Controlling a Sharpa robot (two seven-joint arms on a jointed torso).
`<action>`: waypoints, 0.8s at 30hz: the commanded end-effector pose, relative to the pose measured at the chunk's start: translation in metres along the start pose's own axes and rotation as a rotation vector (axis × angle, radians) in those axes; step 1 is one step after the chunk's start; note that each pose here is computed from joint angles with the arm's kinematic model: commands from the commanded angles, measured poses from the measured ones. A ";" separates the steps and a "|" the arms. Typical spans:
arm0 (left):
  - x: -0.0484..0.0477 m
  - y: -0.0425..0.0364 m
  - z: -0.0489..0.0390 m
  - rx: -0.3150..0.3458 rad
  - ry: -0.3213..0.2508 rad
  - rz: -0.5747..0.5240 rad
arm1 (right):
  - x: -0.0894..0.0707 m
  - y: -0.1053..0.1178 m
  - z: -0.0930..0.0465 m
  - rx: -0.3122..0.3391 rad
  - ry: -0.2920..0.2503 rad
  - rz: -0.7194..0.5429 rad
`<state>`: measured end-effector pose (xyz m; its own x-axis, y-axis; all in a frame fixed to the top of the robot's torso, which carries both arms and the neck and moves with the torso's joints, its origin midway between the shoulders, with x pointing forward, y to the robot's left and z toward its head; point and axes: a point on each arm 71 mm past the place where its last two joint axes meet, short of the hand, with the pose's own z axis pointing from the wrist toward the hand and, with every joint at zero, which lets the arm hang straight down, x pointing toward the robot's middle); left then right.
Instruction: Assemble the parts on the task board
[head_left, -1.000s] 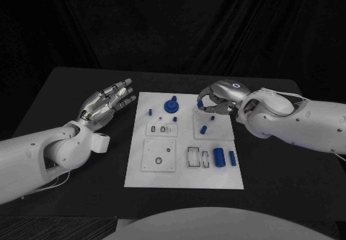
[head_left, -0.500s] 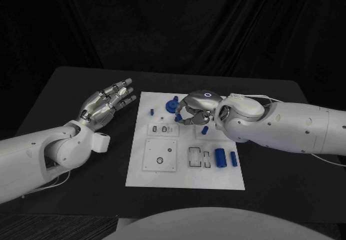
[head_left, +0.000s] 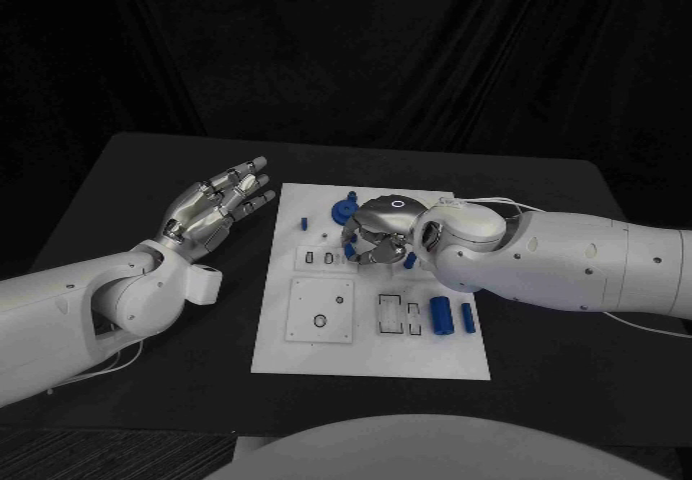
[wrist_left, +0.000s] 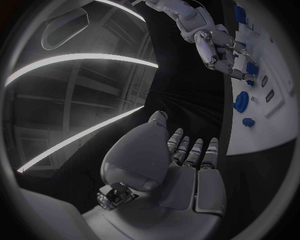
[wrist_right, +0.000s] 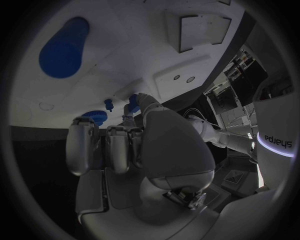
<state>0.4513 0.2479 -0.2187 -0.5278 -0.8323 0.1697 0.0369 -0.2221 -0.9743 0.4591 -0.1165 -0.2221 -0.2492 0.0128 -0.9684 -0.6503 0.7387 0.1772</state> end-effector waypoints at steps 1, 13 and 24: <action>0.0023 -0.0064 0.0000 0.098 0.015 -0.013 | 0.003 -0.002 0.001 0.025 0.027 -0.014; 0.0031 -0.0057 0.0005 0.094 0.018 -0.015 | 0.004 0.000 0.003 0.015 0.027 -0.028; 0.0031 -0.0051 0.0006 0.089 0.019 -0.016 | 0.006 0.003 0.005 0.007 0.031 -0.027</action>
<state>0.4512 0.2464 -0.2190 -0.5338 -0.8275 0.1738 0.0337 -0.2262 -0.9735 0.4594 -0.1108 -0.2263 -0.2520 -0.0147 -0.9676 -0.6581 0.7357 0.1602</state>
